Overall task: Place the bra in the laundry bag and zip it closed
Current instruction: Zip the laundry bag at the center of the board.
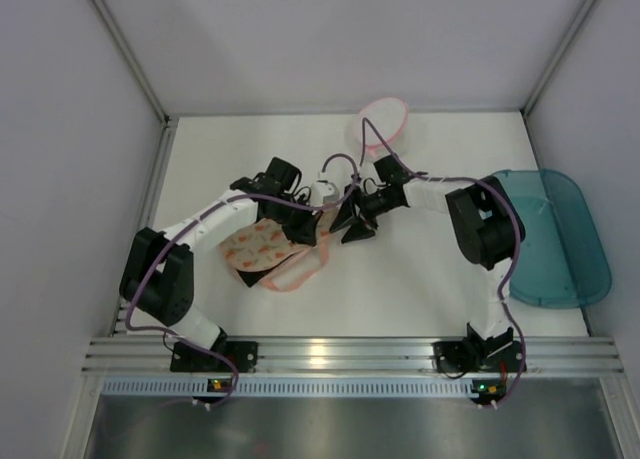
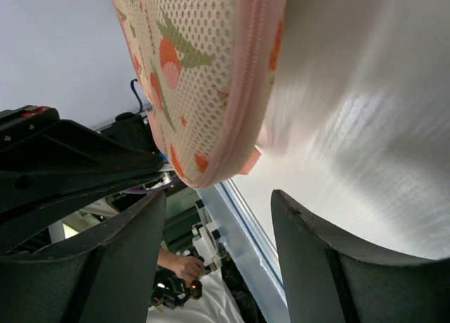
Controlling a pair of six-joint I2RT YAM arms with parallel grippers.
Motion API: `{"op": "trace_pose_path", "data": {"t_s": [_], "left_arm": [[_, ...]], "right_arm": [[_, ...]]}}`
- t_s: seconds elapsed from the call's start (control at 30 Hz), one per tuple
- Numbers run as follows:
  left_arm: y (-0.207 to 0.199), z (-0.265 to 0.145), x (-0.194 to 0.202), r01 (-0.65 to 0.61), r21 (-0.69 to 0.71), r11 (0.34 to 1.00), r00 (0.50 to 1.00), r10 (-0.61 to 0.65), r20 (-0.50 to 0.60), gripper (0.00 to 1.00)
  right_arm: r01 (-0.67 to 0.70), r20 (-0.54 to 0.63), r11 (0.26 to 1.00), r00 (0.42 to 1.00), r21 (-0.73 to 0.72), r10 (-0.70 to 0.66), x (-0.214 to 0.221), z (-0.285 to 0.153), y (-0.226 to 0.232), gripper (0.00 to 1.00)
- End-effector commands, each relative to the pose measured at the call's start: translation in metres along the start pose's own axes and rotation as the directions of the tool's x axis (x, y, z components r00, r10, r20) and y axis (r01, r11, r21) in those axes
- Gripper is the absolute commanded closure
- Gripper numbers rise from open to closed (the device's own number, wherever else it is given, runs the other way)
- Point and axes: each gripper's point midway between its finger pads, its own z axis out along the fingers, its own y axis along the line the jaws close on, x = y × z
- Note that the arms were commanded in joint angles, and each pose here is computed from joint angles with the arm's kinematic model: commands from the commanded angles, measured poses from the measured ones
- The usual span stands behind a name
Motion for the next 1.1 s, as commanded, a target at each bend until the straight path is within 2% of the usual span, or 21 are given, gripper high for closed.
{"op": "trace_pose_path", "data": {"t_s": [0.0, 0.03, 0.13, 0.17, 0.23, 0.27, 0.4, 0.67, 0.8, 0.93, 1.0, 1.07], "left_arm": [[0.002, 0.003, -0.021, 0.003, 0.013, 1.0, 0.998, -0.004, 0.06, 1.0], [0.001, 0.005, -0.021, 0.005, 0.021, 1.0, 0.998, -0.006, 0.059, 1.0], [0.0, 0.003, -0.021, -0.011, 0.018, 1.0, 0.998, 0.01, 0.063, 1.0], [-0.002, 0.003, -0.018, -0.016, 0.018, 1.0, 0.998, 0.015, 0.058, 1.0], [-0.004, 0.003, -0.013, -0.033, 0.016, 0.999, 0.998, 0.032, 0.051, 1.0], [-0.005, -0.001, -0.011, -0.044, 0.005, 0.999, 0.998, 0.044, 0.053, 1.0], [-0.016, -0.008, 0.019, -0.123, 0.0, 0.992, 0.992, 0.123, 0.012, 1.0], [-0.043, -0.021, 0.085, -0.159, 0.027, 0.987, 0.982, 0.161, -0.102, 1.0], [-0.049, -0.025, 0.103, -0.169, 0.03, 0.985, 0.974, 0.172, -0.146, 1.0], [-0.048, -0.03, 0.094, -0.177, 0.005, 0.984, 0.976, 0.176, -0.127, 1.0], [-0.047, -0.032, 0.085, -0.152, -0.005, 0.988, 0.982, 0.151, -0.112, 1.0], [-0.04, -0.03, 0.065, -0.119, -0.024, 0.993, 0.989, 0.117, -0.088, 1.0]], "right_arm": [[0.067, 0.012, 0.997, 0.998, -0.042, -0.067, -0.012, 0.011, 0.022, 0.39], [0.069, 0.002, 0.997, 0.998, -0.043, -0.069, -0.012, 0.016, 0.024, 0.4], [0.061, -0.008, 0.997, 0.998, -0.044, -0.061, -0.019, 0.024, 0.021, 0.56], [0.062, -0.008, 0.997, 0.998, -0.044, -0.063, -0.022, 0.026, 0.021, 0.74], [0.053, -0.01, 0.998, 0.999, -0.043, -0.054, -0.024, 0.027, 0.018, 0.95], [0.053, -0.008, 0.998, 0.999, -0.043, -0.054, -0.026, 0.025, 0.019, 1.0], [0.073, 0.008, 0.997, 0.997, -0.039, -0.073, -0.037, 0.02, 0.013, 1.0], [0.1, 0.017, 0.995, 0.995, -0.023, -0.1, -0.057, 0.014, 0.001, 1.0], [0.127, 0.025, 0.992, 0.991, 0.018, -0.128, -0.062, 0.013, -0.004, 1.0], [0.142, 0.053, 0.989, 0.988, 0.043, -0.144, -0.069, 0.008, -0.002, 1.0], [0.14, 0.051, 0.989, 0.989, 0.044, -0.142, -0.067, 0.007, 0.001, 0.73], [0.147, 0.053, 0.988, 0.987, 0.049, -0.15, -0.061, 0.001, 0.006, 0.56]]}}
